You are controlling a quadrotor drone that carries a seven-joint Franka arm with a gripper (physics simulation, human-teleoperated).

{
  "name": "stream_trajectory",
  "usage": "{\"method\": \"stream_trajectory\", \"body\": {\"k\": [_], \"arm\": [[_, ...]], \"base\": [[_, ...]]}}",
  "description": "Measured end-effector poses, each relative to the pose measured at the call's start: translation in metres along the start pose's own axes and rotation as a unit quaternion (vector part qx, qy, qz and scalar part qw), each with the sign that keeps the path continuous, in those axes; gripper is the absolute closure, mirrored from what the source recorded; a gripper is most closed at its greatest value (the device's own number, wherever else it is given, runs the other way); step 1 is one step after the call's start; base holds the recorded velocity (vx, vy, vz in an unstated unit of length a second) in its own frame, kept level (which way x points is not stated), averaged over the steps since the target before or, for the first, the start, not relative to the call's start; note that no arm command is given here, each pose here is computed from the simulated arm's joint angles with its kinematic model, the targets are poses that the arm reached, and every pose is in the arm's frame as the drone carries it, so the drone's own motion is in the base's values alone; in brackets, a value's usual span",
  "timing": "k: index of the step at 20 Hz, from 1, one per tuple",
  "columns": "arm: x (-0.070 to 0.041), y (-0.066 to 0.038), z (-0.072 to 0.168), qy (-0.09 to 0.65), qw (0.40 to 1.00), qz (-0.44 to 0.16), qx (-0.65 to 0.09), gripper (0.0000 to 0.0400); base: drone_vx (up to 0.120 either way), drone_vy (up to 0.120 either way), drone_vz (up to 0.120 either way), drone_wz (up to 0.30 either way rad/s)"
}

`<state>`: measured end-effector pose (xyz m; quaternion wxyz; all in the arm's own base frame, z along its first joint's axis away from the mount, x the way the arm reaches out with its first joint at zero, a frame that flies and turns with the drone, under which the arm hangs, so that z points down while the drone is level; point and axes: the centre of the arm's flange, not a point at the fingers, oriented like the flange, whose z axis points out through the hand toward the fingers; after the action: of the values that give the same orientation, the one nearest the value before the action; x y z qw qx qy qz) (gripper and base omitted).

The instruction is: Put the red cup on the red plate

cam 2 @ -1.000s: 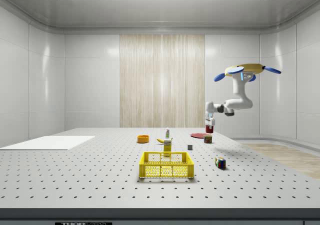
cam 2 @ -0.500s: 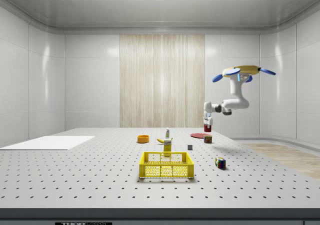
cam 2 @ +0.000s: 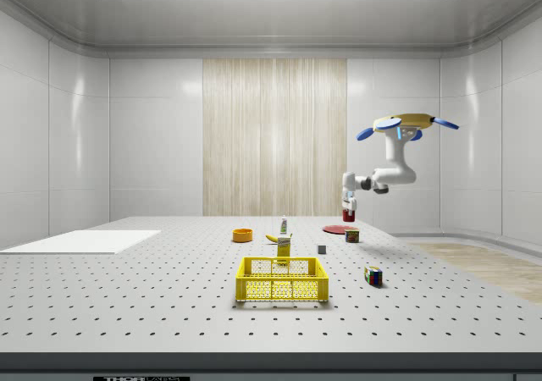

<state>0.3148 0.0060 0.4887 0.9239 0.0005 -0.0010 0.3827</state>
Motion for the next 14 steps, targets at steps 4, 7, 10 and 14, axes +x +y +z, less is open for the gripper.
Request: {"method": "stream_trajectory", "body": {"k": [4,7,10,14], "arm": [[0.0,0.0,0.0,0.0,1.0,0.0,0.0,0.03],[0.0,0.0,0.0,0.0,1.0,0.0,0.0,0.03],[0.0,0.0,0.0,0.0,1.0,0.0,0.0,0.03],[0.0,0.0,0.0,0.0,1.0,0.0,0.0,0.03]], "base": [[0.0,-0.12,0.0,0.0],[0.0,-0.12,0.0,0.0],[0.0,-0.12,0.0,0.0],[0.0,-0.12,0.0,0.0]]}}
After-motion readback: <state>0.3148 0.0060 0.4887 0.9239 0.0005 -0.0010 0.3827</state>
